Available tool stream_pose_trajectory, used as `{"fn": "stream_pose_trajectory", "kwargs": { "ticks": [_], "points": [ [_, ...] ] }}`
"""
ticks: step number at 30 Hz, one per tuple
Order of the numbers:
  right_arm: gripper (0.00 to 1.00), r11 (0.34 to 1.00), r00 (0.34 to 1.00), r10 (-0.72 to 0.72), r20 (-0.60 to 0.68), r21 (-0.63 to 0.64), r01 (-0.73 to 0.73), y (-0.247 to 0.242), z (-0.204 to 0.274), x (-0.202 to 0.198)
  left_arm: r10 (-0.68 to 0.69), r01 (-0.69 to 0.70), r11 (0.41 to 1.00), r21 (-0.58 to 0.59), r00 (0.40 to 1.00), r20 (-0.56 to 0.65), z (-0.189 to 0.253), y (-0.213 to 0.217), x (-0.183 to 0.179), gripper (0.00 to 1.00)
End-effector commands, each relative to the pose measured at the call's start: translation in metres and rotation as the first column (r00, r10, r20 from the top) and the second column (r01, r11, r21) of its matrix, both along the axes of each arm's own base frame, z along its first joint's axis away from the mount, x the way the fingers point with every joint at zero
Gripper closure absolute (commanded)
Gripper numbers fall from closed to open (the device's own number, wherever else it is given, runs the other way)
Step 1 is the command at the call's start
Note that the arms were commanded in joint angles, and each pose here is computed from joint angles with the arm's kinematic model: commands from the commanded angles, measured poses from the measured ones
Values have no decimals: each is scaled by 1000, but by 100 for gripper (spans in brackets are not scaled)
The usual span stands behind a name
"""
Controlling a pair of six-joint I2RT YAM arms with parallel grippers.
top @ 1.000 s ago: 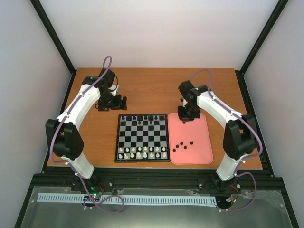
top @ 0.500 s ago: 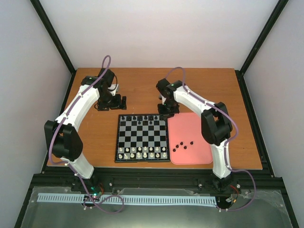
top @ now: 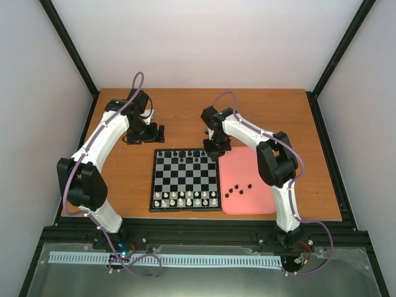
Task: Set up the chess pieces on the board
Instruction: Place the chess piece on the chessboard.
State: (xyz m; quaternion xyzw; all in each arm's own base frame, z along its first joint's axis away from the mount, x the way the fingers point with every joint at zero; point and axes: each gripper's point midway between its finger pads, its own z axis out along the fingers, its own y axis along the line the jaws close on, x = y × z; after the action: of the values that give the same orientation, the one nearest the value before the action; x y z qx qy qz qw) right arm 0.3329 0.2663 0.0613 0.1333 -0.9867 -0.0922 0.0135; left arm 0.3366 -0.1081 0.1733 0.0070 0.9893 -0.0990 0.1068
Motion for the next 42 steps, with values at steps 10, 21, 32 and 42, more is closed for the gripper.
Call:
{"fn": "stream_pose_trajectory", "kwargs": {
  "ticks": [10, 21, 32, 42],
  "points": [
    [92, 1000, 1000, 15, 8, 10, -15, 16, -15, 11, -3, 3, 1000, -11, 1000, 25, 8, 1, 1, 0],
    [90, 1000, 1000, 27, -8, -1, -27, 16, -20, 10, -5, 5, 1000, -12, 1000, 19, 5, 0, 0, 0],
    [75, 999, 999, 36, -14, -6, -36, 15, -21, 6, -4, 4, 1000, -14, 1000, 18, 4, 0, 0, 0],
    [55, 999, 998, 49, 45, 8, -49, 11, 19, 2, -6, 6, 1000, -13, 1000, 18, 5, 0, 0, 0]
  ]
}}
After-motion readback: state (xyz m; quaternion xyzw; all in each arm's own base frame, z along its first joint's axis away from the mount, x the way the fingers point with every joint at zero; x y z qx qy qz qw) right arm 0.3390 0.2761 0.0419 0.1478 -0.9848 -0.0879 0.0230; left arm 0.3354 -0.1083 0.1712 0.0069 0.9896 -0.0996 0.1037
